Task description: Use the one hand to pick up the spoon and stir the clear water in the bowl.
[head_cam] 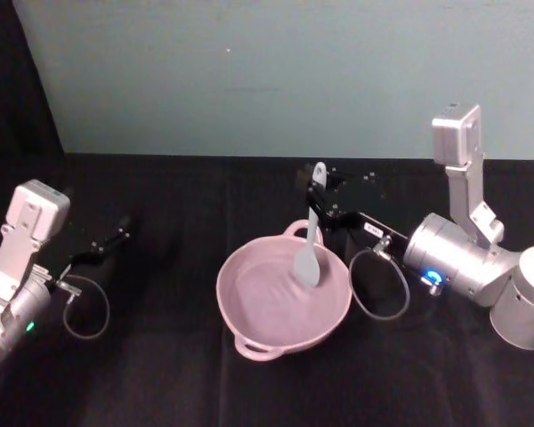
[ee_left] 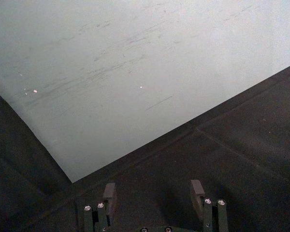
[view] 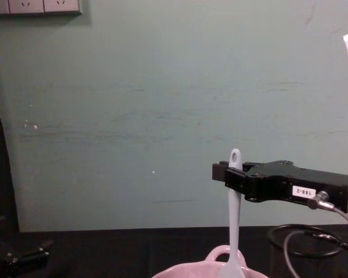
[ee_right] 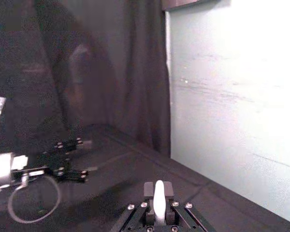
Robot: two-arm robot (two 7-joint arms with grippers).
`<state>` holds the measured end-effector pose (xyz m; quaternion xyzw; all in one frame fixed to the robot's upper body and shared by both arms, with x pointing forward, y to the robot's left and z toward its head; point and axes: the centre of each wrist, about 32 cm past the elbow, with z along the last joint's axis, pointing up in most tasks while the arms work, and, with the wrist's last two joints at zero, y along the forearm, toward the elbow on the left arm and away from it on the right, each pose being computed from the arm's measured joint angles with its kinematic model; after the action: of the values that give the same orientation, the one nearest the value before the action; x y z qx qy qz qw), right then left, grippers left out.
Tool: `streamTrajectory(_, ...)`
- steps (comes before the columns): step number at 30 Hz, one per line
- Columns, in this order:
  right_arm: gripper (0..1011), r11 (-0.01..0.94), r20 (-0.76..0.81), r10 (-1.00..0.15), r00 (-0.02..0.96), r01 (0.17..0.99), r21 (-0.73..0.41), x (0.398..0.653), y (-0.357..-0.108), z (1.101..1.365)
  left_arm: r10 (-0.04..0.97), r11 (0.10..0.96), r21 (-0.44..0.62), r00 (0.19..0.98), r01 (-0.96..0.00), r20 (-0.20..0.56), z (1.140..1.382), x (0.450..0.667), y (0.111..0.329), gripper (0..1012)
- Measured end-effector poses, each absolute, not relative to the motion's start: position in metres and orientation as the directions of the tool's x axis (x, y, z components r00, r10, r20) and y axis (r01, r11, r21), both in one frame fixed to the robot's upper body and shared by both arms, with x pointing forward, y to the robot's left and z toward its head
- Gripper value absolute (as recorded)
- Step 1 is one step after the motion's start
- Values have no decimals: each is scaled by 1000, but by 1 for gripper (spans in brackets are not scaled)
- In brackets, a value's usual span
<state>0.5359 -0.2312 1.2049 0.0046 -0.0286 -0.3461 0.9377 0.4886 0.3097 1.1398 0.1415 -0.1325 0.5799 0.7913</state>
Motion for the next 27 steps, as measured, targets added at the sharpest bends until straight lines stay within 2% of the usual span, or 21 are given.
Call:
streamTrajectory(7,113,801,55,-599,799,598,25,521,-223,1205,880,287,70,292,-955,374,1140,489,310,1005)
streamTrajectory(13,114,849,37,-529,848,528,29,511,-200,1202,880,287,70,292,-955,374,1140,489,310,1005)
streamTrajectory(20,114,868,15,-496,868,496,37,517,-181,1200,880,287,70,292,-955,374,1140,489,310,1005)
streamTrajectory(27,113,859,3,-511,860,511,43,530,-173,1197,880,287,70,292,-955,374,1140,489,310,1005)
